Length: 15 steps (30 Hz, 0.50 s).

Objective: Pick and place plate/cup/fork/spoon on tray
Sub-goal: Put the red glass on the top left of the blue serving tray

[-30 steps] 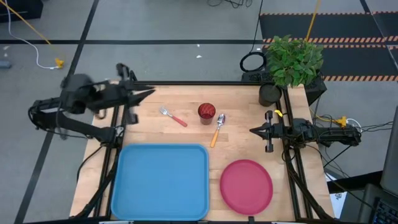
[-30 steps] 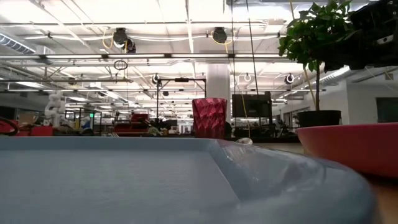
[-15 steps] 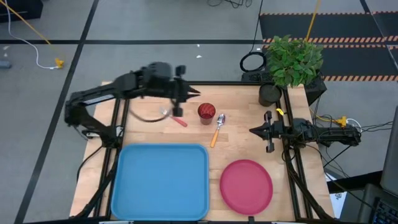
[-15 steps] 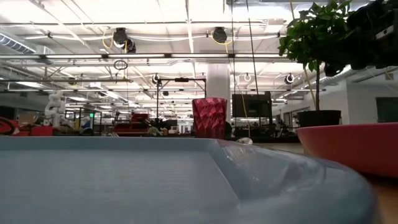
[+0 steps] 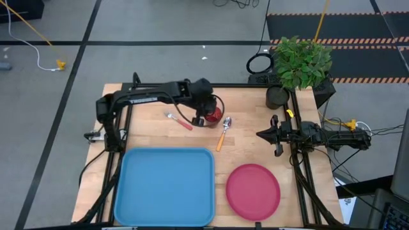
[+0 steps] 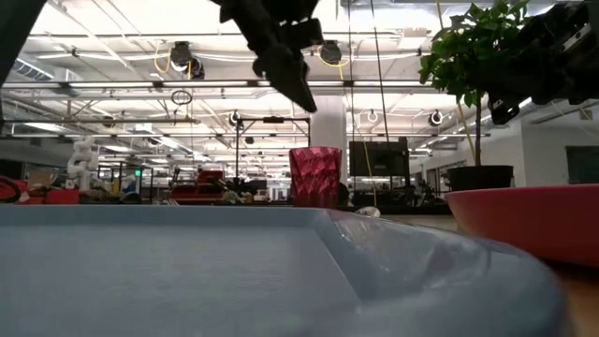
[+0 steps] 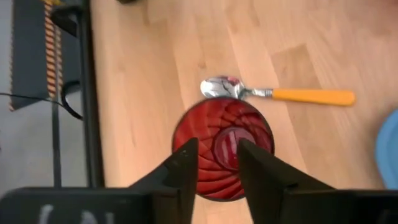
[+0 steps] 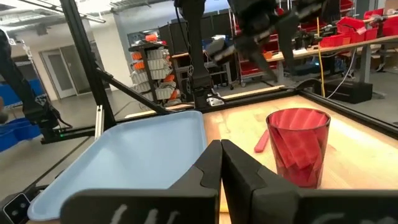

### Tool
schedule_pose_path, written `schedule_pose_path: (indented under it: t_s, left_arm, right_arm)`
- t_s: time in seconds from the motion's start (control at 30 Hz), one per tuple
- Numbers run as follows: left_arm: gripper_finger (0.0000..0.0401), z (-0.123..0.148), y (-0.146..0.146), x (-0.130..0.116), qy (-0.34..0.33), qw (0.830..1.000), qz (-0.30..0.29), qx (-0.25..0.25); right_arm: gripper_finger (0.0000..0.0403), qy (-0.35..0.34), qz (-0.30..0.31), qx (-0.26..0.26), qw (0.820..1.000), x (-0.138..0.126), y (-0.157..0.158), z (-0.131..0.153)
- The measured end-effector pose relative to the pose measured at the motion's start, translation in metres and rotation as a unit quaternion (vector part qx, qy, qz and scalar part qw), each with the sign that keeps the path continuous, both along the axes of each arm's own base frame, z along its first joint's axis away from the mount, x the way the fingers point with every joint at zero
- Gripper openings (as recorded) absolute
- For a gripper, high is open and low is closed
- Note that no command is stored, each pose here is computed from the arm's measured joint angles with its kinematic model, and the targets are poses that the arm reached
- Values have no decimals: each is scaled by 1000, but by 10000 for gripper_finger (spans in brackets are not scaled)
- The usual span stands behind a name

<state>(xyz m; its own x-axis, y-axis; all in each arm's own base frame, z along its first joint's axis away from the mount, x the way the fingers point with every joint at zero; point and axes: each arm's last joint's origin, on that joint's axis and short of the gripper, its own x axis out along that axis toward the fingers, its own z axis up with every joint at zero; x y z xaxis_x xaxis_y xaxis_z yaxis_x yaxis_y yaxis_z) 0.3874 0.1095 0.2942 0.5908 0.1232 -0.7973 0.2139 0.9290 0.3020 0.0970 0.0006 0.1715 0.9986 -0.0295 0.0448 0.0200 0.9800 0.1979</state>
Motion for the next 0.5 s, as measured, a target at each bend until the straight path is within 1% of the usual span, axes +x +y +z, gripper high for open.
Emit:
schedule_pose_path:
  t_s: [0.1,0.23,0.33,0.5]
  left_arm:
    - [154,-10,-2,5,15,1000,-13,-2]
    - [182,-23,-10,6,61,997,-42,-3]
    - [192,-24,-18,5,72,996,-52,-5]
    - [195,-24,-24,6,75,995,-68,-1]
  right_arm:
    - [0,0,0,0,1000,0,0,0]
    - [0,0,0,0,1000,0,0,0]
    - [0,0,0,0,1000,0,0,0]
    - [0,0,0,0,1000,0,0,0]
